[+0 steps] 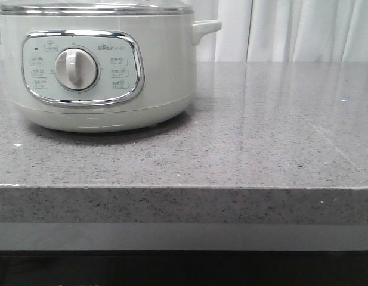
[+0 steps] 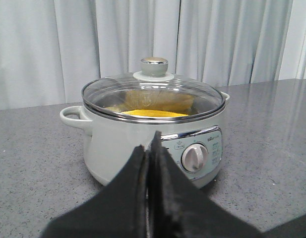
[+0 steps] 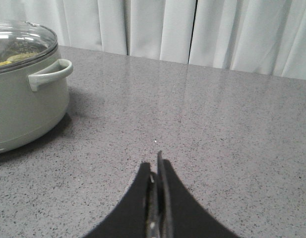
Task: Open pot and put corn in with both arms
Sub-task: 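Release the lid knob and raise the left gripper away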
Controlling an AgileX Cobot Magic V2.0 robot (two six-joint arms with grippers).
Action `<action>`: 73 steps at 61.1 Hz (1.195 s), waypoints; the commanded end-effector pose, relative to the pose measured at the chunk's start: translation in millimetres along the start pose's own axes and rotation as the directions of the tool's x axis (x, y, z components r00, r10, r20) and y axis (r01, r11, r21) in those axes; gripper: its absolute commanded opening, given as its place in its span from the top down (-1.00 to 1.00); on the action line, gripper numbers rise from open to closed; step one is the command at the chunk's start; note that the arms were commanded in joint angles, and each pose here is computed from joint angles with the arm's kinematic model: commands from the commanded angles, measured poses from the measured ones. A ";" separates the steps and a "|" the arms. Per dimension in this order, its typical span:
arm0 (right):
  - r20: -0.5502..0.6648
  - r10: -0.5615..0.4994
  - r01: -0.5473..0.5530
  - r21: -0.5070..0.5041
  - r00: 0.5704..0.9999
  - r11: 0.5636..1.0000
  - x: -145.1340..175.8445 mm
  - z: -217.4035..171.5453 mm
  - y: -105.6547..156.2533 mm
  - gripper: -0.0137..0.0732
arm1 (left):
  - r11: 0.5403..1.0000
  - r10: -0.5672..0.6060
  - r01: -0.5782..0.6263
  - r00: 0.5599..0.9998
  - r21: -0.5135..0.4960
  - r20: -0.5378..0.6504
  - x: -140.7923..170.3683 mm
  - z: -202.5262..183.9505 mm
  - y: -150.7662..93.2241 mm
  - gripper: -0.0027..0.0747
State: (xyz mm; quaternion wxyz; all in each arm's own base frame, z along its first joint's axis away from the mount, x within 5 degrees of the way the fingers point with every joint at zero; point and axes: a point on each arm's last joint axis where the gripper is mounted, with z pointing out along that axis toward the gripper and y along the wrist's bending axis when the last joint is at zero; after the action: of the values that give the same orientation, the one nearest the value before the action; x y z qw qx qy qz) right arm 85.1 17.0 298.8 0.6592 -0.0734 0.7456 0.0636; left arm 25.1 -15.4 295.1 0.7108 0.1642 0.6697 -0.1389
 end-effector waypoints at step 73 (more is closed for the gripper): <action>0.098 -0.009 0.006 0.028 0.995 1.000 -15.6 -1.5 -2.4 0.84 | 0.900 -0.102 0.068 0.993 -0.431 -0.055 97.3 15.4 21.7 0.98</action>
State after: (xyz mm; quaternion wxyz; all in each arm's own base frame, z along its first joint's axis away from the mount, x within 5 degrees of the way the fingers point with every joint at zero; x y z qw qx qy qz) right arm 85.1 17.0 298.8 0.6592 -0.0734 0.7456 0.0636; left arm 55.7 -0.4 191.4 0.6601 -0.0112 0.7510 -0.0073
